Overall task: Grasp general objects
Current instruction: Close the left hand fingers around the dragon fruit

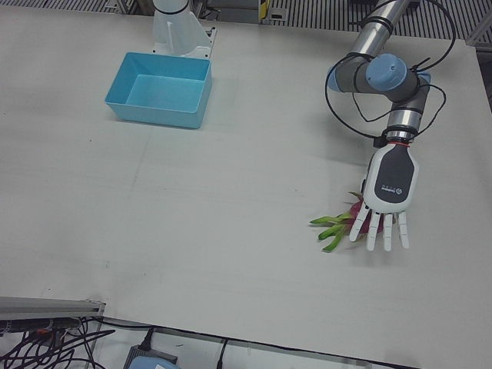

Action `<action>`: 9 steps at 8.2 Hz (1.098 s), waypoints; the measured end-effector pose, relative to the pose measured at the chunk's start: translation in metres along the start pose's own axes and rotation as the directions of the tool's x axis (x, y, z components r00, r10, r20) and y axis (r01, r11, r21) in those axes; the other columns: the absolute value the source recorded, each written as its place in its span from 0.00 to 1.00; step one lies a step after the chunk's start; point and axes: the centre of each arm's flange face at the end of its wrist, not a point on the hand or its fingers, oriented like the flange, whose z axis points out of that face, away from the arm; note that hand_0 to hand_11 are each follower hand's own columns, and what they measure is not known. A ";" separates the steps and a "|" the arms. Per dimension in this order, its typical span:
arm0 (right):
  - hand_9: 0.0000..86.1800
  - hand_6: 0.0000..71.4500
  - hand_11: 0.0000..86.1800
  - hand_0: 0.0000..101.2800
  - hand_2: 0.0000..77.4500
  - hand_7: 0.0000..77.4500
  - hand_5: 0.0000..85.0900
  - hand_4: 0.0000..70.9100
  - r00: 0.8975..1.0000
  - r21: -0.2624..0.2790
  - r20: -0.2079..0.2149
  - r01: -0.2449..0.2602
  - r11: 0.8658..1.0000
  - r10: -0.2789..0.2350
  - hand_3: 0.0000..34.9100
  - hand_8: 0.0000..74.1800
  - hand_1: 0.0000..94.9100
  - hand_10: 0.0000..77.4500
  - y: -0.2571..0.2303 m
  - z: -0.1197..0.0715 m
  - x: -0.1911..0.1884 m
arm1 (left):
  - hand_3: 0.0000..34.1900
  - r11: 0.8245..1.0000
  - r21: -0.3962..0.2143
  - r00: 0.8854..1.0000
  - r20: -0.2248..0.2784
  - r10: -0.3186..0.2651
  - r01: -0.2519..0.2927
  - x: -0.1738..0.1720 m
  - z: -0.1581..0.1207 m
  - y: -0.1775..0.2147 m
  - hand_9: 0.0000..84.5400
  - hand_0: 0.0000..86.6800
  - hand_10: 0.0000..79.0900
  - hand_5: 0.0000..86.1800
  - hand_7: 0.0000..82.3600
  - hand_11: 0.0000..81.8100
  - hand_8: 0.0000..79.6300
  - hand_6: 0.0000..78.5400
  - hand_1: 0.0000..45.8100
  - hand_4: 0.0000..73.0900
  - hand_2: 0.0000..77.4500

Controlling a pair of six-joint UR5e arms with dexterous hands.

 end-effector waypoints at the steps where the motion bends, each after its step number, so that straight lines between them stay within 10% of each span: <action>1: 0.01 0.00 0.00 0.00 1.00 0.00 0.01 0.00 1.000 0.000 0.000 0.000 1.000 0.000 0.00 0.00 0.41 0.00 0.000 0.000 0.000 | 0.53 1.000 0.001 1.000 0.011 0.004 -0.004 -0.004 -0.002 -0.001 0.01 0.54 0.01 0.03 0.01 0.01 0.01 0.00 0.00 0.00 0.56; 9: 0.01 0.00 0.00 0.00 1.00 0.00 0.01 0.00 1.000 0.001 0.001 0.000 1.000 0.000 0.00 0.00 0.41 0.00 0.000 0.000 0.000 | 0.51 1.000 -0.001 0.999 0.037 0.019 -0.019 -0.008 0.001 0.002 0.01 0.54 0.01 0.03 0.01 0.01 0.01 0.00 0.00 0.00 0.65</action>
